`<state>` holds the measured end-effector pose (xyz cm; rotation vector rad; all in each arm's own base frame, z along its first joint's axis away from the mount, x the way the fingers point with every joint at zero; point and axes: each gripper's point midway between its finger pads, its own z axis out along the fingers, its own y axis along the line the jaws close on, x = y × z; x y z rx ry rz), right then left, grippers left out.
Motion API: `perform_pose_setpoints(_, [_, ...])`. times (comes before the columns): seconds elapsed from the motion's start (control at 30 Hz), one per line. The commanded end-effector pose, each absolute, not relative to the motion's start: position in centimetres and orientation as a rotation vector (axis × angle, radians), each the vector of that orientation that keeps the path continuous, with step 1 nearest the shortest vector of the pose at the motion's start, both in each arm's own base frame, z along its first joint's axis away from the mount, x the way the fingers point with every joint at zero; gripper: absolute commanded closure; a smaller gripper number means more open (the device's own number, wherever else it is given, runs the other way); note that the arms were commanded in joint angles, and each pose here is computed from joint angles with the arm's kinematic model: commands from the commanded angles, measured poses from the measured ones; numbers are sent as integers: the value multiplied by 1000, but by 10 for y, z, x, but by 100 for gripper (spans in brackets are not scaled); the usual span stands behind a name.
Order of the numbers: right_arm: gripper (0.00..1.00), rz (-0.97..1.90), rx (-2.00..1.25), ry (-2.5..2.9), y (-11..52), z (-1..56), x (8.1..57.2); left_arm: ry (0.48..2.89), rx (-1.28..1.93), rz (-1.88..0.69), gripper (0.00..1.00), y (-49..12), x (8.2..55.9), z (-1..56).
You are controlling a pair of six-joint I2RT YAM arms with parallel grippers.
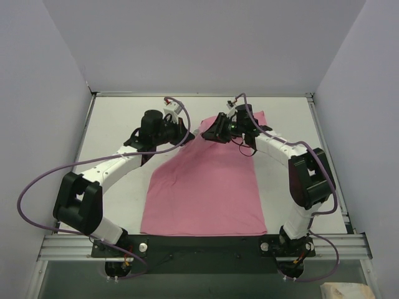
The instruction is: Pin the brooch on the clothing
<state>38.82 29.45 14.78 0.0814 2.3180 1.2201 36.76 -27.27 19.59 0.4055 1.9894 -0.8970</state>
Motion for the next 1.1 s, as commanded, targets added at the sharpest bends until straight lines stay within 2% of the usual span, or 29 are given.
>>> perform_pose_setpoints(0.0, [78, 1276, 16, 2254, 307, 167, 391, 1808, 440, -961, 100, -281, 369, 250])
perform_pose_setpoints(0.4, [89, 1287, 13, 2269, 311, 157, 390, 1746, 437, -1082, 100, -292, 360, 269])
perform_pose_setpoints(0.63, [89, 1290, 9, 2268, 310, 158, 388, 1736, 445, -1091, 100, -292, 359, 274])
perform_pose_setpoints(0.77, [85, 1285, -9, 2248, 307, 167, 385, 1763, 459, -1062, 100, -289, 362, 268])
perform_pose_setpoints(0.87, [79, 1265, -40, 2228, 301, 179, 381, 1772, 467, -1045, 100, -285, 362, 266])
perform_pose_setpoints(0.93, [67, 1248, -66, 2204, 294, 191, 380, 1774, 475, -1033, 100, -283, 362, 266])
perform_pose_setpoints(0.97, [53, 1234, -69, 2200, 292, 192, 378, 1782, 471, -1027, 100, -281, 363, 264])
perform_pose_setpoints(1.0, [45, 1223, -81, 2177, 288, 202, 376, 1782, 473, -1022, 100, -280, 363, 265])
perform_pose_setpoints(1.07, [33, 1176, -105, 2165, 280, 204, 374, 1788, 475, -1013, 100, -277, 363, 264])
